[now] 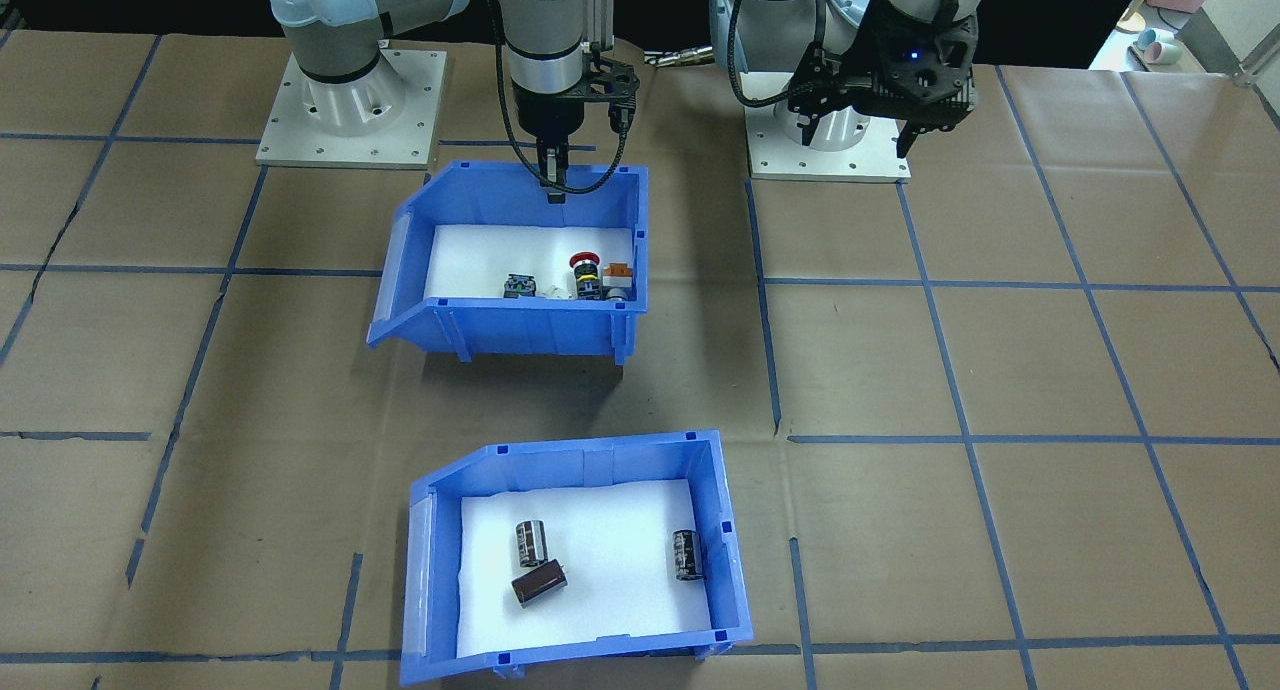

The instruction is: Place battery box in front

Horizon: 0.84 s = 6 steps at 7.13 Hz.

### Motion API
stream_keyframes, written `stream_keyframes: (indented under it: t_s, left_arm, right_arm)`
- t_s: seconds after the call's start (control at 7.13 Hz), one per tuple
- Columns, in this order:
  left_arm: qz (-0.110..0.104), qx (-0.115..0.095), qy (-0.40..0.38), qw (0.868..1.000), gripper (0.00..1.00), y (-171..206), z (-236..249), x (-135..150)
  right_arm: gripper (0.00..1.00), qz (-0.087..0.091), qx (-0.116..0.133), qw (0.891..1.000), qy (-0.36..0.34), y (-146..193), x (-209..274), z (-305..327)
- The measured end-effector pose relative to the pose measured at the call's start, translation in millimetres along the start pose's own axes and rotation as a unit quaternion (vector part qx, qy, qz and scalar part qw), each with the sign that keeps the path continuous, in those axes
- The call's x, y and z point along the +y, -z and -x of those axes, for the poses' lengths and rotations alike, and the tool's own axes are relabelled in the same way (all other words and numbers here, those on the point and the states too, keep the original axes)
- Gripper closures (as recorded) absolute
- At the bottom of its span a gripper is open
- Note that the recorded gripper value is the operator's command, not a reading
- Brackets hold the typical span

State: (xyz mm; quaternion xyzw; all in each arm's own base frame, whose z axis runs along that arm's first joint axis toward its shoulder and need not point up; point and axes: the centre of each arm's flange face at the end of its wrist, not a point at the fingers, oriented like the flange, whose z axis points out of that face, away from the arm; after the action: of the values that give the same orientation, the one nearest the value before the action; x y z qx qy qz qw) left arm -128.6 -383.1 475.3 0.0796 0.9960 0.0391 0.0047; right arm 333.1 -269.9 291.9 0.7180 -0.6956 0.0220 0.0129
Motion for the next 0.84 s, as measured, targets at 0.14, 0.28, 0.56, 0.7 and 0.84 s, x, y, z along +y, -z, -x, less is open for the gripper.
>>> stream_keyframes:
  t_s: [0.14,0.28,0.56,0.7,0.84]
  left_arm:
    - [-0.003,-0.001,-0.008,1.0,0.01,-1,-10,5]
    - [-0.006,-0.002,-0.011,1.0,0.01,0,-14,9]
    - [-0.02,-0.006,-0.014,1.0,0.01,9,-15,13]
    - [-0.029,-0.007,-0.013,0.999,0.01,13,-15,13]
    - [-0.036,-0.008,-0.012,0.999,0.01,17,-15,12]
  right_arm:
    - [0.87,0.002,0.0,1.0,0.006,-4,-4,1]
    - [0.46,0.004,0.0,1.0,0.018,-7,-5,1]
    - [0.0,0.004,0.001,1.0,0.03,-8,-6,1]
    - [0.0,0.004,0.002,1.0,0.029,-7,-6,0]
    - [0.0,0.004,0.007,1.0,0.027,-3,-4,-2]
